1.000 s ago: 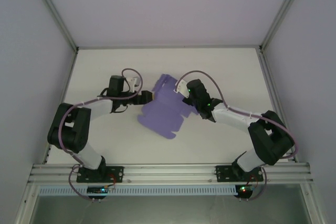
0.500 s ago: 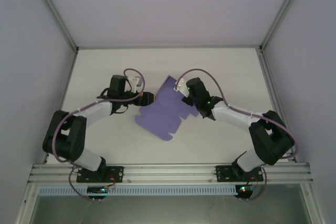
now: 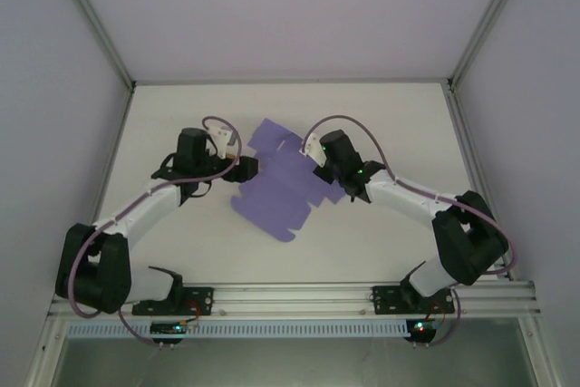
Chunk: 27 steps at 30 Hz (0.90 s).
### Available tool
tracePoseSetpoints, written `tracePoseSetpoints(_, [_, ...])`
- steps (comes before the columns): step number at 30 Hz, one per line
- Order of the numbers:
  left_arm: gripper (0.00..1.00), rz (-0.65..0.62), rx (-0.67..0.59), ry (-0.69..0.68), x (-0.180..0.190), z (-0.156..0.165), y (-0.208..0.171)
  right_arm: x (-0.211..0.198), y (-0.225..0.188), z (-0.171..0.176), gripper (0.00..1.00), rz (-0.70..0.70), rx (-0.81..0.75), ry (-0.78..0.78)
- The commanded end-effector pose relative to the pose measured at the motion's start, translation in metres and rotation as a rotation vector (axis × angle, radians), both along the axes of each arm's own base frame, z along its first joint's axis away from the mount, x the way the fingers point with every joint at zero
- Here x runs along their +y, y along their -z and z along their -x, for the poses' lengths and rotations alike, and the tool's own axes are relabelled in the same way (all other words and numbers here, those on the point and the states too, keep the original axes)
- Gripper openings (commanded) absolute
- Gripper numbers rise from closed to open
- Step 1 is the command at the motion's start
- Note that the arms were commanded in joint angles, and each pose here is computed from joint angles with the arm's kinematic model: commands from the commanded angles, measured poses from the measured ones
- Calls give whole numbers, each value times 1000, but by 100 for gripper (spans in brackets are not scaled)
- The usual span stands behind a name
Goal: Assemble paper box
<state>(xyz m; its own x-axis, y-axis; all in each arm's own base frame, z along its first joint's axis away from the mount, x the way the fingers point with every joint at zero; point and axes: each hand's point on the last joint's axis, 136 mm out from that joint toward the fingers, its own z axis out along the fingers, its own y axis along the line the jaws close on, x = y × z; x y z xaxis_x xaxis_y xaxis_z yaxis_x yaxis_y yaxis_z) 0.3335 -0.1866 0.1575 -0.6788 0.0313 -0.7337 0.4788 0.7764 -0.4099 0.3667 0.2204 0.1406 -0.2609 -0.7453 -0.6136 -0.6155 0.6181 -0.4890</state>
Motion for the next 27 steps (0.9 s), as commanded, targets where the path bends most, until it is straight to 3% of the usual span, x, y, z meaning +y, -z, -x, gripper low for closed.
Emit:
tracePoseSetpoints(1, [83, 7, -5, 20, 1, -3, 6, 5, -4, 1, 0, -31, 32, -15])
tracePoseSetpoints(4, [58, 53, 12, 73, -11, -14, 5, 8, -3, 4, 0, -41, 49, -34])
tracePoseSetpoints(11, [41, 118, 53, 137, -29, -30, 13, 10, -2, 4, 0, -62, 61, -33])
tracePoseSetpoints(17, [3, 110, 28, 125, -25, -30, 16, 0, 0, -2, 0, -91, 89, 41])
tracePoseSetpoints(23, [0, 117, 5, 120, -21, -17, 20, -20, 5, -17, 0, -174, 159, 183])
tracePoseSetpoints(27, [0, 123, 5, 111, -20, -12, 23, -21, 11, -17, 0, -202, 220, 196])
